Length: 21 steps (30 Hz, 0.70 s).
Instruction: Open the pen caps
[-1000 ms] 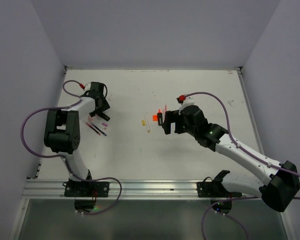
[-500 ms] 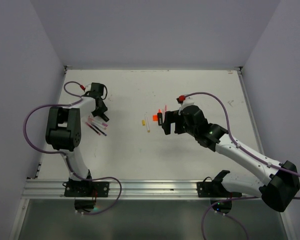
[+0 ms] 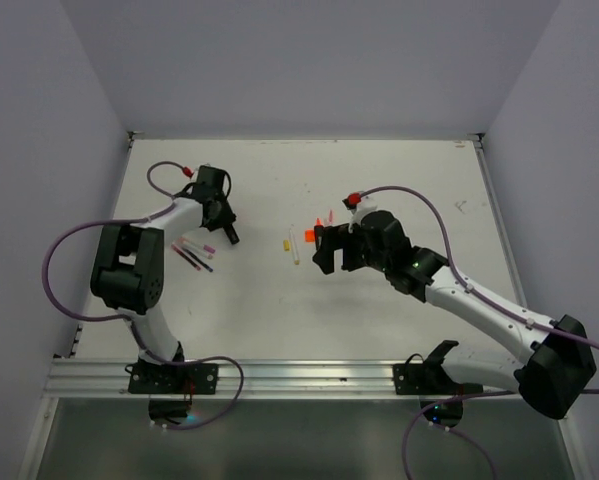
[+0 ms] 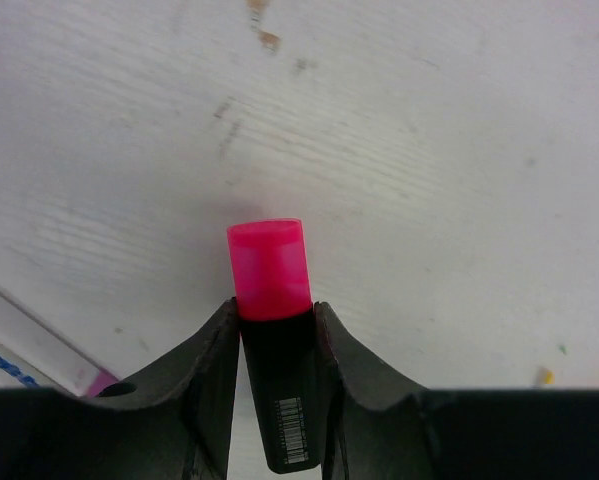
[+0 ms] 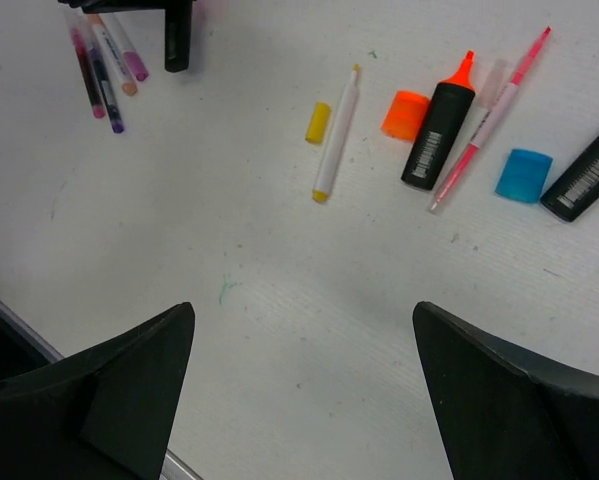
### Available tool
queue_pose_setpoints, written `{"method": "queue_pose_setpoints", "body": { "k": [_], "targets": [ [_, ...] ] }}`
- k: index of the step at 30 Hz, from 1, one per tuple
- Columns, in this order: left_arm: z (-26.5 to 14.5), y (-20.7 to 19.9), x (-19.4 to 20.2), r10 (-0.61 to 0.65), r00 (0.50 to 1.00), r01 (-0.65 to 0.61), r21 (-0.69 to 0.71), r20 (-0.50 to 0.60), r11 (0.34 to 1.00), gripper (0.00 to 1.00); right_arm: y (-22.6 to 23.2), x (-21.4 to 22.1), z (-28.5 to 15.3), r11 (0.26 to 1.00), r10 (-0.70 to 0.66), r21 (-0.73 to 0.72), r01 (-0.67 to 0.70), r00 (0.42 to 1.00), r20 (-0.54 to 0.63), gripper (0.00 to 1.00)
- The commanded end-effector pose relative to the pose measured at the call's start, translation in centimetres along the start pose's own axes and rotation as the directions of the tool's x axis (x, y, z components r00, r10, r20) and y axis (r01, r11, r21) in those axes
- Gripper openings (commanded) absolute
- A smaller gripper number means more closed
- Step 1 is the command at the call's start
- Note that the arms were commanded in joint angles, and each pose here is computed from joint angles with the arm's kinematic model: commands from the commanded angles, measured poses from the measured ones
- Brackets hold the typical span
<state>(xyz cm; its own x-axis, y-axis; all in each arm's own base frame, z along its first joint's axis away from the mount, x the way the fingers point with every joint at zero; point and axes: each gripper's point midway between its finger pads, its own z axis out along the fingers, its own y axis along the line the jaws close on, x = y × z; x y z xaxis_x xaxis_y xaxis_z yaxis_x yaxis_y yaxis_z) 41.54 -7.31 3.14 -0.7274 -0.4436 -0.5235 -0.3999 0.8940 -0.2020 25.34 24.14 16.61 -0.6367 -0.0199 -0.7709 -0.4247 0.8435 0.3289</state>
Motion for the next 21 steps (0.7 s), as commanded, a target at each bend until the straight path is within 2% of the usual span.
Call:
{"method": "queue_pose_setpoints", "body": {
  "k": [1,9,11,21],
  "targets": [
    [-5.2,-5.6,-1.8,-0.006,0.995,-0.011,0.179,0.097,0.984,0.08,2.6,-1.2,0.7,0.992,-0.003,-0.129,0.007,0.999,0.032,0.94],
    [-12.4,-12.2,0.2,-0.03,0.99,-0.027,0.391,0.137,0.92,0.07,5.6,-3.1,2.8,0.968,0.064,-0.246,-0.052,0.997,0.04,0.91],
    [-13.8,-13.4,1.0,-0.026,0.99,-0.036,0.425,0.138,0.904,0.07,6.2,-4.3,3.3,0.962,0.085,-0.266,-0.063,0.994,0.073,0.9],
    [-18.8,-16.8,3.8,-0.037,0.985,-0.059,0.525,0.171,0.849,0.07,8.4,-6.3,5.5,0.941,0.121,-0.328,-0.085,0.989,0.09,0.86]
  ]
}}
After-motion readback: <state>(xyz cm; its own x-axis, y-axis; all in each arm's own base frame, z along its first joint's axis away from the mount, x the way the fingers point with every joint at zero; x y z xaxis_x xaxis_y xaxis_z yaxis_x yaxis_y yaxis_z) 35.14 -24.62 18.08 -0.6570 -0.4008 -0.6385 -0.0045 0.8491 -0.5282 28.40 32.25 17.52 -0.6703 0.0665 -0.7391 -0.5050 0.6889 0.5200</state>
